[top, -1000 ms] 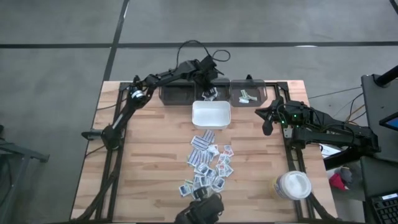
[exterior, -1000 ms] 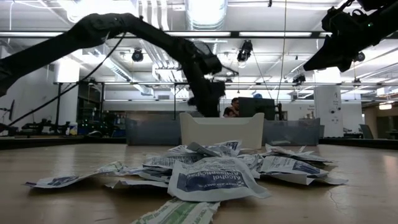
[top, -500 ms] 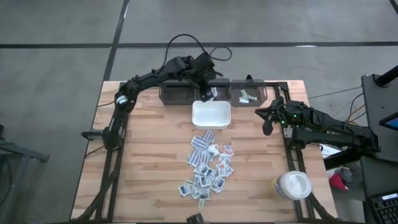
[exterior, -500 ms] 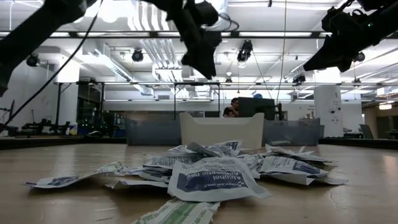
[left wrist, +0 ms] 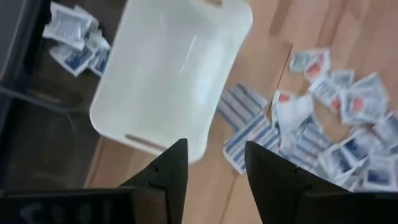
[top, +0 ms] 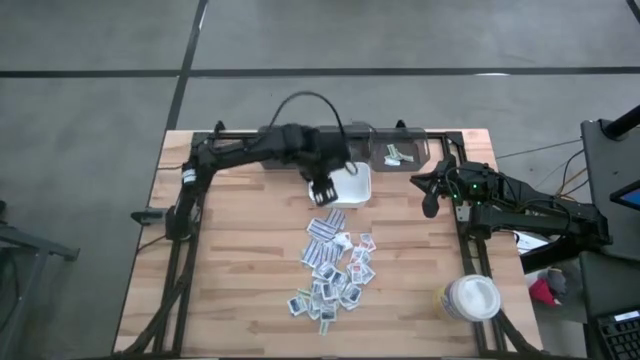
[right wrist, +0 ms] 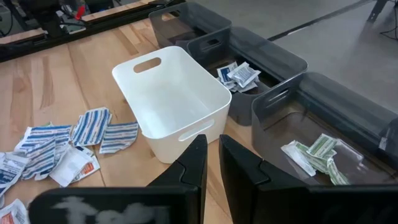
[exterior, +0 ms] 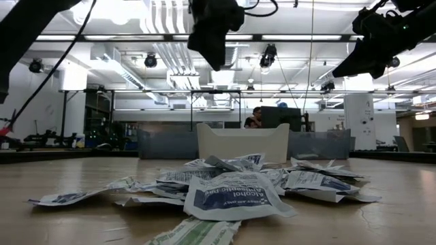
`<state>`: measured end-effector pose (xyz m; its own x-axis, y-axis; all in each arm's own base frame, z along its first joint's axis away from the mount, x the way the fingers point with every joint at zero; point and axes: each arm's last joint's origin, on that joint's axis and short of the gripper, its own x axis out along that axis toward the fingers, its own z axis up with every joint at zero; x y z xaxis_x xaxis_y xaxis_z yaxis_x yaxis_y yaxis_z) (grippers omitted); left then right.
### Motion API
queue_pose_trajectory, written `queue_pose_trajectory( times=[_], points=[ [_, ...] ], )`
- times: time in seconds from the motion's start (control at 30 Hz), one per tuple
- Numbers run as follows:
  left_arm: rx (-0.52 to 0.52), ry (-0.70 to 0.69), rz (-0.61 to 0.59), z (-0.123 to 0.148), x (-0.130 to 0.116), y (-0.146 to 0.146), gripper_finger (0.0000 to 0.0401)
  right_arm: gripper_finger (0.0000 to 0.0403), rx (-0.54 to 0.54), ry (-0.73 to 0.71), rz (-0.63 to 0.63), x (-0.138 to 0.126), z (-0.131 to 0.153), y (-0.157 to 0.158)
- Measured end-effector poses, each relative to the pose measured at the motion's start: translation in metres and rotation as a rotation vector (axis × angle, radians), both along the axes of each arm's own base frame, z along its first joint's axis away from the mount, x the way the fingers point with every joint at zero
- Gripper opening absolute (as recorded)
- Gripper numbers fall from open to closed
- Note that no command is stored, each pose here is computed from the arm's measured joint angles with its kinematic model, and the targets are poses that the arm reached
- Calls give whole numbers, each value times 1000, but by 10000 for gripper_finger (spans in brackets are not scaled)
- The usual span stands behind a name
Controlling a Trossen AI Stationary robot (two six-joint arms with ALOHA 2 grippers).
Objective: Pick & Place First Aid Supplies
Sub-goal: Put the blue alcohol pad into the middle gray bin
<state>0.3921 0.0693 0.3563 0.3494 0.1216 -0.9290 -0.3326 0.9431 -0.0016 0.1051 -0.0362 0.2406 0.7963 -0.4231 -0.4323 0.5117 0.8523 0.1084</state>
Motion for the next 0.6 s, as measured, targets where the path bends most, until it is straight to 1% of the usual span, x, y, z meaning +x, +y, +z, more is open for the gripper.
queue_pose_trajectory(
  times=[0.13, 0.3, 0.5, 0.6],
  points=[
    [68, 66, -5, -11, 2, -29, 151, 38, 0, 0, 0, 0, 0, 0],
    [67, 135, -20, -31, -1, -62, 151, 38, 0, 0, 0, 0, 0, 0],
    [45, 209, 14, -57, -20, -98, 151, 38, 0, 0, 0, 0, 0, 0],
    [26, 180, 36, -68, -34, -117, 151, 38, 0, 0, 0, 0, 0, 0]
  ],
)
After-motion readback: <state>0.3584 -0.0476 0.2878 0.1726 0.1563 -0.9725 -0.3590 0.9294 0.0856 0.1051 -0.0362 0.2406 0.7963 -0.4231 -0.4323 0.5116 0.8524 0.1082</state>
